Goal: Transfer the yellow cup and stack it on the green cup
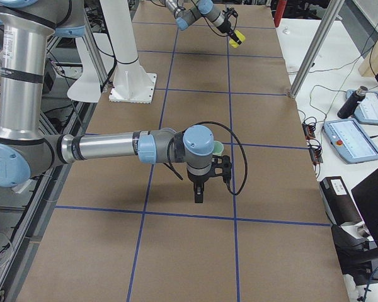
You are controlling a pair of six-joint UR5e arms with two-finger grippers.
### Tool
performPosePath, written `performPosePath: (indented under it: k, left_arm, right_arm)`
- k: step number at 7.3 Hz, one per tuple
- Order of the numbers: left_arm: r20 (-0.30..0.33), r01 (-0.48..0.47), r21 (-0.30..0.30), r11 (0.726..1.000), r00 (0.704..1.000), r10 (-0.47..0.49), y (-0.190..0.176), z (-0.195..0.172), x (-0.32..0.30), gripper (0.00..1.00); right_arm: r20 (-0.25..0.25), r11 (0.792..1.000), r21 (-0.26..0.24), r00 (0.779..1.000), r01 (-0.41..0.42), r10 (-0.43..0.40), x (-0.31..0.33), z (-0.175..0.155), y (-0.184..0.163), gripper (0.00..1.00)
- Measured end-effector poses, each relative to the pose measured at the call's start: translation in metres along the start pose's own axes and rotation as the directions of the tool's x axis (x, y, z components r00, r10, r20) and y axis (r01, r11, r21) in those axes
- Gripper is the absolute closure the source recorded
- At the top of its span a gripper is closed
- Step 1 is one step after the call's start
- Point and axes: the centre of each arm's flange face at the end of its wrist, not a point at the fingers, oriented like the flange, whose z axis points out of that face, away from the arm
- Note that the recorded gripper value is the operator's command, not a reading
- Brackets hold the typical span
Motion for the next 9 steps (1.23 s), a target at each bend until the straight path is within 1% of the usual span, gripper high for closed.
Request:
performPosePath:
  k: [1,2,3,4,5,6,8,9]
  left_arm:
    - [-0.116,-0.097,-0.005,0.995,0.989,0.096,0.021,-0.014,0.03,0.61]
    - [-0.207,-0.172,-0.008,0.985,0.964,0.167,0.036,-0.028,0.057,0.6]
    - [-0.288,-0.244,-0.014,0.97,0.93,0.23,0.044,-0.042,0.082,0.6]
    - [-0.358,-0.292,-0.016,0.956,0.895,0.267,0.048,-0.053,0.101,0.6]
    - [-0.407,-0.318,-0.023,0.948,0.869,0.282,0.054,-0.058,0.115,0.59]
    - [-0.438,-0.342,-0.034,0.939,0.85,0.294,0.066,-0.06,0.126,0.59]
    - [-0.483,-0.423,-0.024,0.906,0.799,0.36,0.092,-0.065,0.143,0.59]
    - [-0.501,-0.446,-0.014,0.895,0.777,0.38,0.103,-0.065,0.148,0.59]
  right_arm:
    - [0.009,1.0,-0.001,1.0,-0.001,0.001,-0.001,0.001,0.0,0.0]
    - [0.019,1.0,-0.003,1.0,-0.002,0.002,-0.001,0.001,0.0,0.0]
    - [0.036,1.0,-0.005,0.999,-0.005,0.005,-0.002,0.002,0.001,0.0]
    - [0.054,1.0,-0.006,0.999,-0.003,0.003,-0.006,0.001,0.001,0.0]
    - [0.065,1.0,-0.002,0.998,0.008,-0.008,-0.015,0.0,-0.008,0.0]
    - [0.072,0.999,0.0,0.997,0.034,-0.034,-0.043,-0.001,-0.032,0.0]
    - [0.099,0.996,-0.022,0.991,0.087,-0.085,-0.15,0.015,-0.099,0.0]
    - [0.12,0.99,-0.039,0.984,0.138,-0.132,-0.212,0.028,-0.121,0.01]
